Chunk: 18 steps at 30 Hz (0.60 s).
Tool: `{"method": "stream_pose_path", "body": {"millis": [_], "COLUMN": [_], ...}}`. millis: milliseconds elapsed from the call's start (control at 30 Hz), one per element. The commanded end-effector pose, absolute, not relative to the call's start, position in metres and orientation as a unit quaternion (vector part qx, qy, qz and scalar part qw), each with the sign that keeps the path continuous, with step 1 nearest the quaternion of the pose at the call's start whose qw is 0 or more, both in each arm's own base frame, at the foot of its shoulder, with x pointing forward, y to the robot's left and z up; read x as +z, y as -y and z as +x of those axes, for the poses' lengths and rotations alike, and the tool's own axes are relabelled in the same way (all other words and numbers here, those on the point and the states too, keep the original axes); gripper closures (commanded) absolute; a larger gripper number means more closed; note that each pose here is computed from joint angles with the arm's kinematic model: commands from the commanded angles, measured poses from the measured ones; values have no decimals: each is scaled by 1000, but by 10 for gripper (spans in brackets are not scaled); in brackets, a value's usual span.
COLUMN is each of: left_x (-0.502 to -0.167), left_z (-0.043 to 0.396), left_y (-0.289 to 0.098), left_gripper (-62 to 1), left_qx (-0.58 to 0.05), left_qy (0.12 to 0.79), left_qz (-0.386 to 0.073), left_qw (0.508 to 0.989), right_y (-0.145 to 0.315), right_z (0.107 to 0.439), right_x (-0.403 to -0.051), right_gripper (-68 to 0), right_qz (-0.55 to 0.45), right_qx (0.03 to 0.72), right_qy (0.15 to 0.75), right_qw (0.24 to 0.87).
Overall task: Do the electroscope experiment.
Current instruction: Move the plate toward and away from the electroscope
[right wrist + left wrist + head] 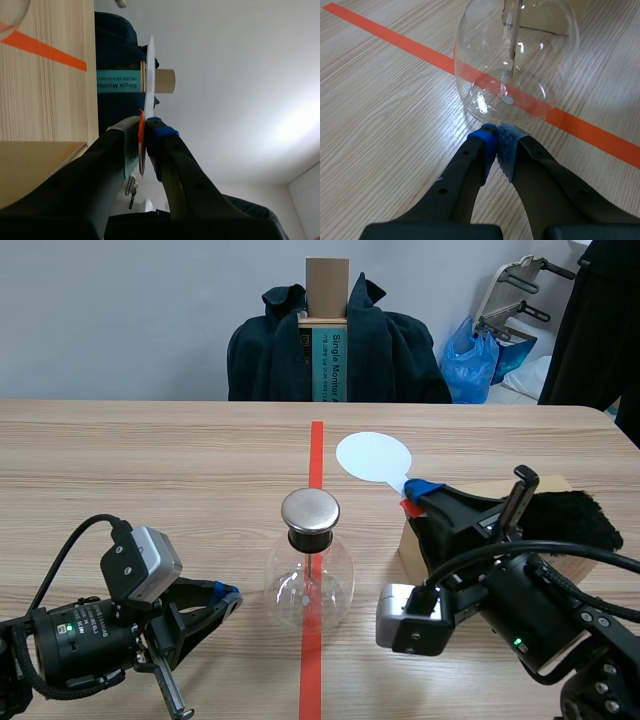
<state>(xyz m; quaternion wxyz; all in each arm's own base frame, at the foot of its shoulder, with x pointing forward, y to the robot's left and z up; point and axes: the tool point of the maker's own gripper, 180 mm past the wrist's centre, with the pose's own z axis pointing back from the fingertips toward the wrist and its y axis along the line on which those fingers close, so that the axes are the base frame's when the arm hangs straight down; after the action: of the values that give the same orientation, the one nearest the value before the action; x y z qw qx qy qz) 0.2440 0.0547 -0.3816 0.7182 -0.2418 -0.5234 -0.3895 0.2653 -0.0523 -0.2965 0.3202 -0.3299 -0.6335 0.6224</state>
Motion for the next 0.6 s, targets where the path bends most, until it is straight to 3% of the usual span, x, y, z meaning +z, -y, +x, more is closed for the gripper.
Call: {"method": "stream_pose_path", "body": {"millis": [0, 333, 567], "left_x": [-370, -370, -370], "left_z": [249, 249, 249], "left_y": [-52, -52, -52], "left_gripper": [-30, -30, -30], "left_qx": [-388, -388, -388], "left_qy": [538, 538, 538], "left_qz": [-245, -246, -246], "left_qw": [707, 707, 707], "right_y": [57, 60, 44], "right_z": [268, 269, 255], "right_x": [-288, -288, -288], "right_gripper": [-6, -6, -6], "right_qz": [-343, -344, -307], "right_qx": [619, 621, 640], "right_qy": [635, 634, 651], "right_qw": [309, 305, 267]}}
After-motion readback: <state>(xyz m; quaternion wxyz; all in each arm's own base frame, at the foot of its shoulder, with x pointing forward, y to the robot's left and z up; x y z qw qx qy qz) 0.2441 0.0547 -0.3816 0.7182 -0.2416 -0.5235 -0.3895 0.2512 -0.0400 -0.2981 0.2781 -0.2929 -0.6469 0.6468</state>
